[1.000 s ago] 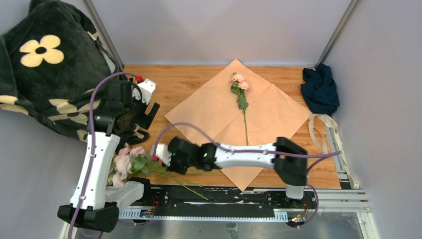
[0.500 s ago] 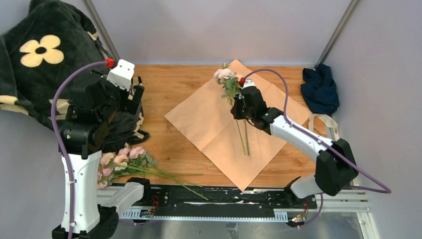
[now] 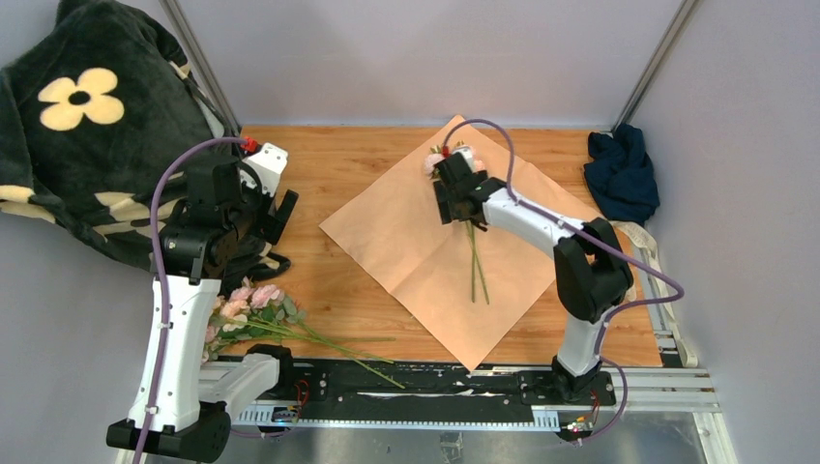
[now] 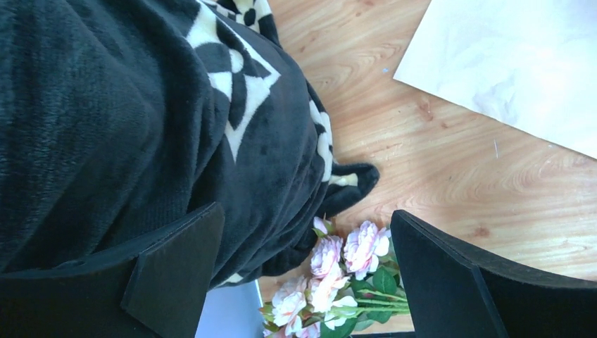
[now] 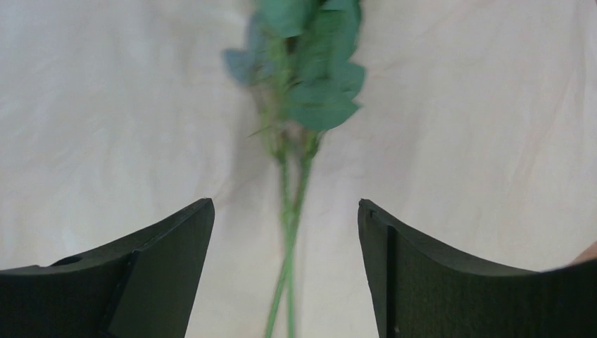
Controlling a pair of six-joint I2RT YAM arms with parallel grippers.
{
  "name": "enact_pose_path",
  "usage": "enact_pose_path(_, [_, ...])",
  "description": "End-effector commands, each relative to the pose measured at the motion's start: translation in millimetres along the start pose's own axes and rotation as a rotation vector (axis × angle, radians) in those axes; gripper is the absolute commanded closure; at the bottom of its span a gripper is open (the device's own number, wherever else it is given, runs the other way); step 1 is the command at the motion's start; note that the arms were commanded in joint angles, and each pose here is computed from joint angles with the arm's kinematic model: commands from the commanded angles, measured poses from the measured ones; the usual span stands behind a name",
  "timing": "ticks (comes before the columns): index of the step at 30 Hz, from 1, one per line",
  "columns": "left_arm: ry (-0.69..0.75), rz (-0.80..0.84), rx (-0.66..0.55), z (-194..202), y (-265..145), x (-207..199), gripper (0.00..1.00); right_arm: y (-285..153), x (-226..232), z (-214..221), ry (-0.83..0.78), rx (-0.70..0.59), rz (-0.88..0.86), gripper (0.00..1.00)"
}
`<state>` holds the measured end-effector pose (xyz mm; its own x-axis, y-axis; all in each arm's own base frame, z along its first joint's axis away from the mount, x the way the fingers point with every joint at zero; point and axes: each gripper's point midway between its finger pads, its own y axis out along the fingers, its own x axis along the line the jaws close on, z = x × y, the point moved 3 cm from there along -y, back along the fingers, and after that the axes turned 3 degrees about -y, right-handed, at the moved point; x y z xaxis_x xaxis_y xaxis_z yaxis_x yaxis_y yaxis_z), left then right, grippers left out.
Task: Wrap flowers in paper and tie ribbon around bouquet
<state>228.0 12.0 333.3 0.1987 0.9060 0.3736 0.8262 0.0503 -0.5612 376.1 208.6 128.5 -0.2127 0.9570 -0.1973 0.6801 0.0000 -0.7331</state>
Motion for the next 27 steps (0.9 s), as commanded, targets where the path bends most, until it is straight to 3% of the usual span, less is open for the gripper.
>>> enact_pose_path(1, [0.0, -0.011, 0.008, 7, -1, 0, 0.0, -83, 114, 11, -0.435, -0.171, -0.286, 0.36])
enact_pose_path(4, [0.002, -0.008, 0.02, 10, 2, -1, 0.0, -147, 220, 73, -0.653, -0.205, -0.973, 0.55])
enact_pose_path(7, [0.002, -0.009, 0.021, 11, 1, -1, 0.0, -181, 270, 98, -0.651, -0.211, -1.241, 0.58])
enact_pose_path(13, [0.004, -0.013, 0.016, 16, -2, -2, 0.0, -179, 328, 121, -0.665, -0.24, -1.269, 0.69])
enact_pose_path(16, [0.01, -0.02, 0.021, 18, -3, -2, 0.0, -175, 343, 142, -0.739, -0.17, -1.267, 0.7])
enact_pose_path(19, [0.012, -0.013, 0.024, 20, -2, -3, 0.0, -170, 347, 154, -0.79, -0.169, -1.264, 0.67])
enact_pose_path(24, [0.01, -0.003, 0.024, 21, -1, -5, 0.0, -154, 343, 172, -0.81, -0.102, -1.219, 0.72])
enact_pose_path(27, [0.009, -0.001, 0.021, 21, -1, -6, 0.0, -141, 344, 176, -0.816, -0.088, -1.158, 0.82])
